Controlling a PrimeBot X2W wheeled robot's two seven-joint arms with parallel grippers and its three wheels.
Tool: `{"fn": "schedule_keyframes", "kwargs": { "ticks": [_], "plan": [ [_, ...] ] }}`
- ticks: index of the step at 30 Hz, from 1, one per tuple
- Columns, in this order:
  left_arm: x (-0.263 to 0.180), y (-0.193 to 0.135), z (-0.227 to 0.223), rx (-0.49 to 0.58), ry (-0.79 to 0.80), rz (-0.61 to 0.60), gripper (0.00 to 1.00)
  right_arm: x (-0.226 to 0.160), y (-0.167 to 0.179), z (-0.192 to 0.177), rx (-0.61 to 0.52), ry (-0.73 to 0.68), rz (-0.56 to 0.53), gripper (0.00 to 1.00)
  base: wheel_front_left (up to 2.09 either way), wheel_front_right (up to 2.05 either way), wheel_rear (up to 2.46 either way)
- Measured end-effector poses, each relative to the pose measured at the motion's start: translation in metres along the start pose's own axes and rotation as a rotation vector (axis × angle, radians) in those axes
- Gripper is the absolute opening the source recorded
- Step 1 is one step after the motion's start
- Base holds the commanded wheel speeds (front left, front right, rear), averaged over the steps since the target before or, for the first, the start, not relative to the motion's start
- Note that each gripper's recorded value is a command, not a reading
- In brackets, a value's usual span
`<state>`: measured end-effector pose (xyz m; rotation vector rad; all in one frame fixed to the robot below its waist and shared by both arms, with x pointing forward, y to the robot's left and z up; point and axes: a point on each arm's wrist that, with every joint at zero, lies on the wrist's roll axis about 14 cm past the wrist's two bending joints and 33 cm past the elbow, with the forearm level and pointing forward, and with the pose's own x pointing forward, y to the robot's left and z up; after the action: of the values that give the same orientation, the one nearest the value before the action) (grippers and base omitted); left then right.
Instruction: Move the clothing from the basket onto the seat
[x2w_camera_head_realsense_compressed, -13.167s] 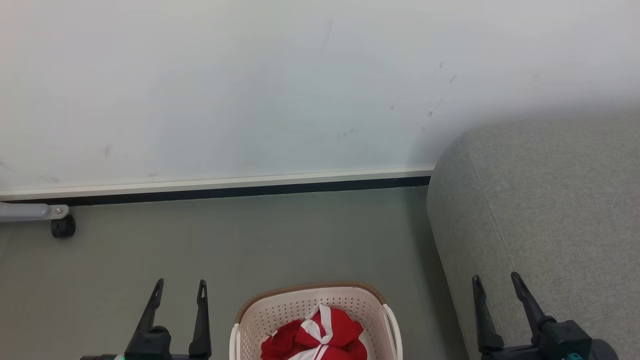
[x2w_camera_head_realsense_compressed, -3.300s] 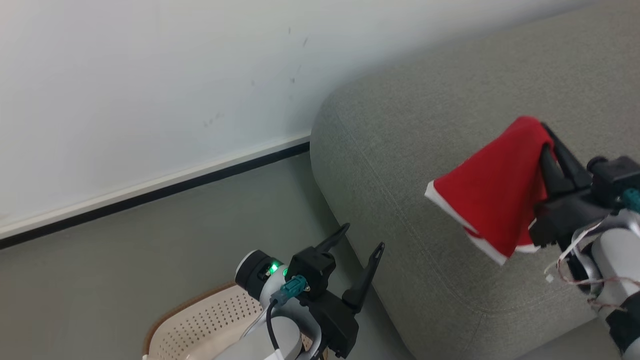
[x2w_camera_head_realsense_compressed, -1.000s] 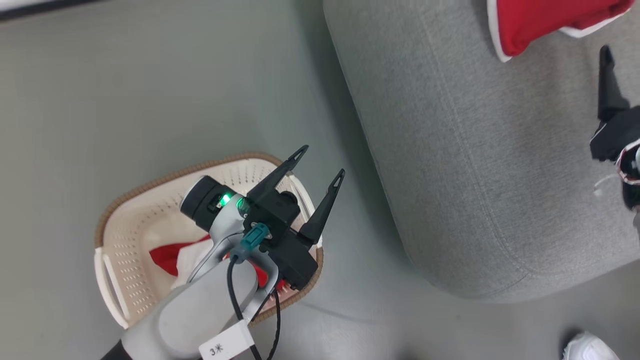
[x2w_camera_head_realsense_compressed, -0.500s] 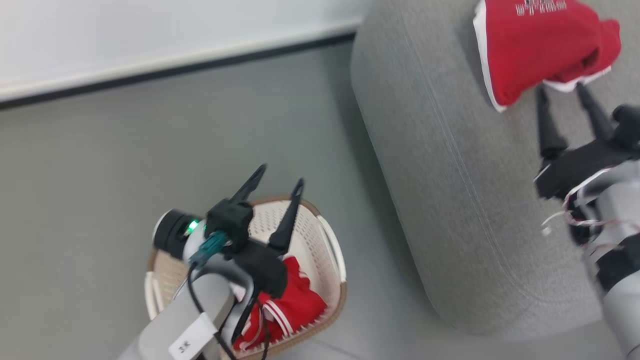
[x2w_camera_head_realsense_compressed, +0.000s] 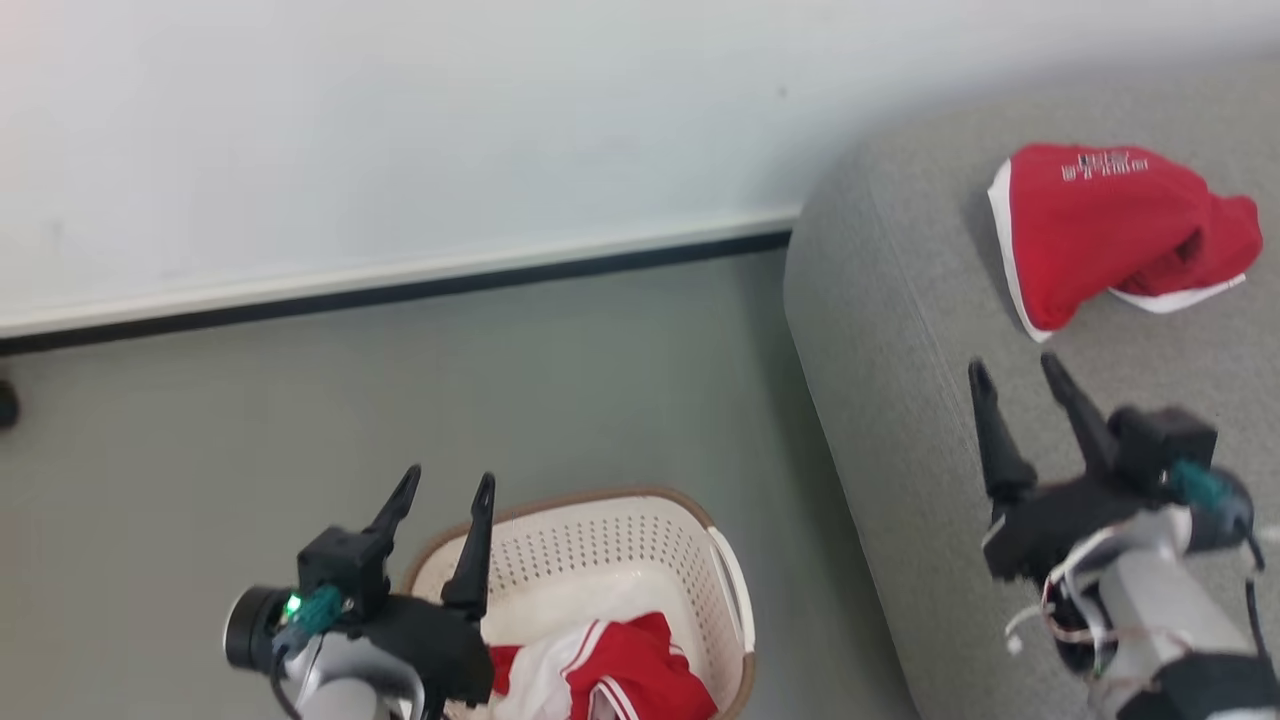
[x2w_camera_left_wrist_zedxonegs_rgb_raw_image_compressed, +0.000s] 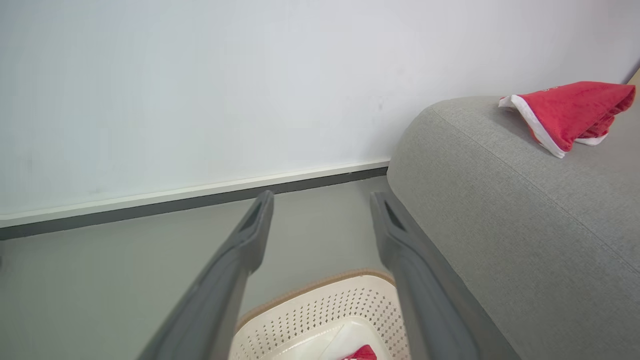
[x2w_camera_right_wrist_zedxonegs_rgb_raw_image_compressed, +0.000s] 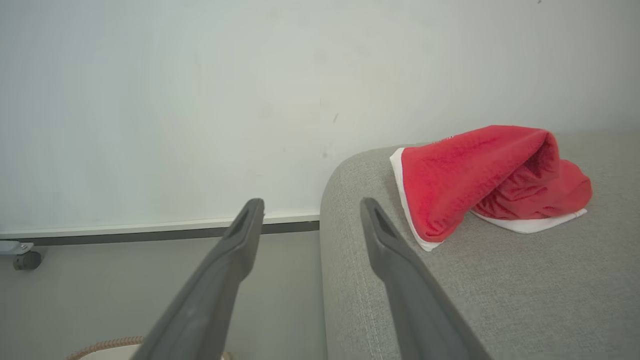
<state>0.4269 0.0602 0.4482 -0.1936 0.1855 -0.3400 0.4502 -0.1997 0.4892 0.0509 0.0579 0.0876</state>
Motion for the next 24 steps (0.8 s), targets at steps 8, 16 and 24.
{"fn": "schedule_keyframes", "kwargs": {
  "ticks": [8, 16, 24],
  "plan": [
    [-0.054, 0.036, 0.009, -0.019, -0.058, 0.147, 1.00, -0.032, 0.042, 0.003, 0.041, -0.049, 0.052, 1.00, 0.00, 0.00, 0.00],
    [-0.097, 0.063, 0.022, -0.010, -0.132, 0.265, 1.00, -0.052, 0.071, 0.023, 0.042, -0.129, 0.089, 1.00, 0.00, 0.00, 0.00],
    [-0.119, 0.068, 0.030, 0.011, -0.179, 0.308, 1.00, -0.071, 0.078, 0.023, 0.068, -0.146, 0.080, 1.00, 0.00, 0.00, 0.00]
  ]
}}
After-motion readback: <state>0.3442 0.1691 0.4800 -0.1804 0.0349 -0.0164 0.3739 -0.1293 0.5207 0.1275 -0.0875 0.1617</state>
